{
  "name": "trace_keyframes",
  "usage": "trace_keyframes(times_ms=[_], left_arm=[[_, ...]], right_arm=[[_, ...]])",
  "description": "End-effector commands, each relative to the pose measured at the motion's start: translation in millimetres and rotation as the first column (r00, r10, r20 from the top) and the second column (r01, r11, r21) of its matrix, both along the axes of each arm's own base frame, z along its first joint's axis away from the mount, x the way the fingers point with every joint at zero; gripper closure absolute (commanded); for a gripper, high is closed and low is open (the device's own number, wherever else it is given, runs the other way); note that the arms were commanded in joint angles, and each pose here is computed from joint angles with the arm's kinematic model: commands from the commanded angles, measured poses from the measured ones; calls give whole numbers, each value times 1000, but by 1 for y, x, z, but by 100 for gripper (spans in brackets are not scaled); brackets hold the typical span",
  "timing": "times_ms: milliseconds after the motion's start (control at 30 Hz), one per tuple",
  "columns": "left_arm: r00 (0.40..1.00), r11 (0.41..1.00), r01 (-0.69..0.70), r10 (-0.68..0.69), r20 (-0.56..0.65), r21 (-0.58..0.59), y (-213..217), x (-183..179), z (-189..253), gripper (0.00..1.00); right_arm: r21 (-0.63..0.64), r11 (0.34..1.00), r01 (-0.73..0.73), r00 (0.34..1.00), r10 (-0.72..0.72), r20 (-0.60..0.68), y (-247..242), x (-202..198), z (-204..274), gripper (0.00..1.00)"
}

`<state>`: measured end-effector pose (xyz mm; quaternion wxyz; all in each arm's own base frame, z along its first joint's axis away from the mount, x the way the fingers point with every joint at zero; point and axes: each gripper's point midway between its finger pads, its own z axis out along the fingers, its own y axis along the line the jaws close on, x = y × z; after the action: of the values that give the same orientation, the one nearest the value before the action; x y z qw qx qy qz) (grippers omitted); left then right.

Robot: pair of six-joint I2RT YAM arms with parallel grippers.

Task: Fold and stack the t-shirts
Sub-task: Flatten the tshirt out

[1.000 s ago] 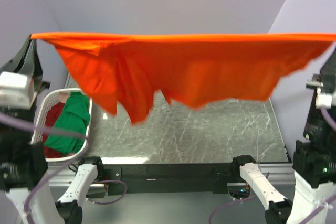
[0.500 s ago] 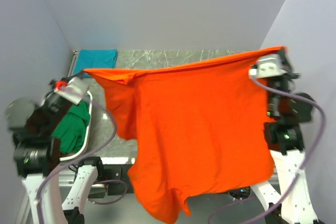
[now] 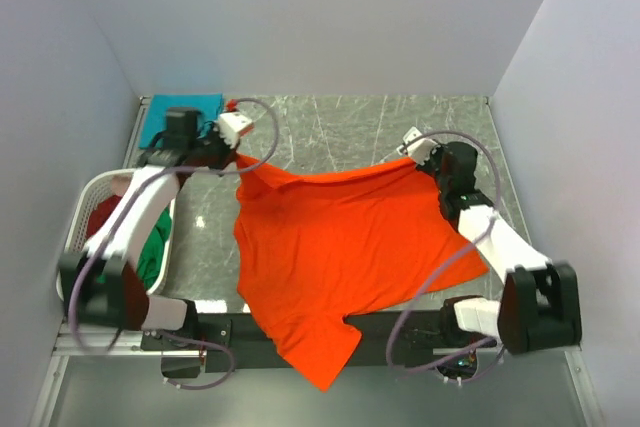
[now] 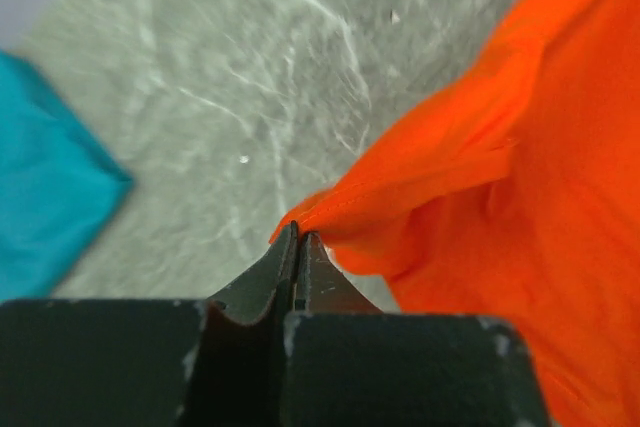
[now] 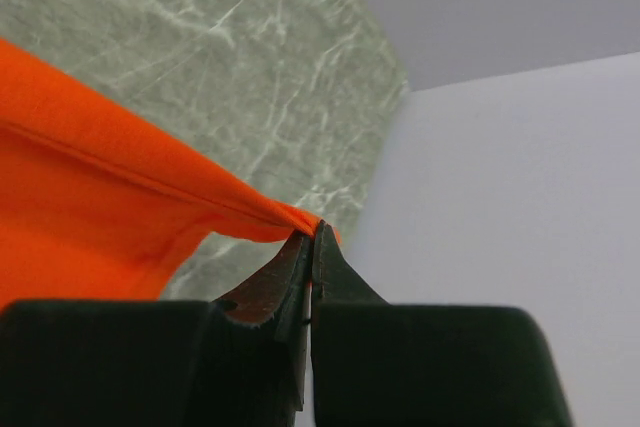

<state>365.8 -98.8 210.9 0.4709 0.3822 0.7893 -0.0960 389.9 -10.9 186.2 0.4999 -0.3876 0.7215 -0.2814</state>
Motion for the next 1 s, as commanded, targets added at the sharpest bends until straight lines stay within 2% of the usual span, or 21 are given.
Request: trace_keyframes(times_ms=[0,67,100,133,200,233,267,333,367,400,433,467,500,567,600,667,733,800,833,867,967], left_arm=[[996,996,-79,78,47,31,-5,59,4,100],[990,990,-135,136,-30,50,-3,87,-28,100],[988,987,-155,155,-2,38,-3,106,-16,100],[979,979,-196,198,-36,49,0,124,-37,100],[975,974,-222,222,4,37,-1,153,-25,100],[970,969,-243,244,-20,38,-2,168,-44,100],[964,963,-267,267,23,27,-1,187,-28,100],[956,956,-292,293,-30,25,-4,206,-54,100],[955,956,-293,293,-35,18,-6,213,-56,100],[953,953,-302,302,-6,-15,-11,228,-39,99],[951,952,-307,307,-40,-9,-13,236,-58,91],[948,949,-315,314,-61,-10,-14,239,-60,78],[947,947,-320,318,-35,-41,-16,248,-42,60],[940,936,-342,340,-34,-80,-14,252,-28,47],[943,938,-333,329,-50,-98,-12,247,-26,40],[951,943,-310,308,-35,-121,-10,231,1,38],[961,958,-267,257,-101,-108,-8,199,0,41],[949,967,-248,229,-216,-65,-4,162,-26,45],[952,973,-217,193,-236,-81,-9,145,-18,47],[945,976,-205,178,-274,-73,-9,132,-25,50],[874,983,-169,116,-471,-71,-16,73,-60,59]], right_arm=[[18,997,78,982,-79,169,-12,38,44,100],[19,995,95,985,-97,140,-14,56,37,100],[26,994,107,986,-109,128,-15,61,34,100],[29,992,124,983,-127,135,-17,70,41,100],[25,989,146,985,-148,85,-19,86,21,100],[29,986,167,980,-169,103,-22,96,30,100],[19,983,184,981,-185,65,-24,106,12,100],[36,975,220,972,-222,78,-29,126,21,100],[16,968,252,967,-252,23,-34,135,-2,100],[40,957,289,955,-291,55,-36,151,16,90],[12,945,325,945,-325,-16,-42,158,-11,79],[-7,922,386,922,-386,-22,-52,160,-13,66],[32,909,416,909,-416,6,-55,172,4,48],[53,887,458,888,-455,-65,-68,170,-5,35],[89,882,464,886,-461,-53,-72,176,12,34],[112,868,484,872,-468,-143,-79,162,11,34],[138,886,443,885,-408,-226,-67,147,19,34],[168,879,445,873,-384,-302,-70,129,16,33],[179,892,416,864,-326,-385,-58,110,9,32],[190,893,407,849,-293,-440,-51,98,2,26],[224,893,391,769,-184,-612,-27,51,-22,27]])
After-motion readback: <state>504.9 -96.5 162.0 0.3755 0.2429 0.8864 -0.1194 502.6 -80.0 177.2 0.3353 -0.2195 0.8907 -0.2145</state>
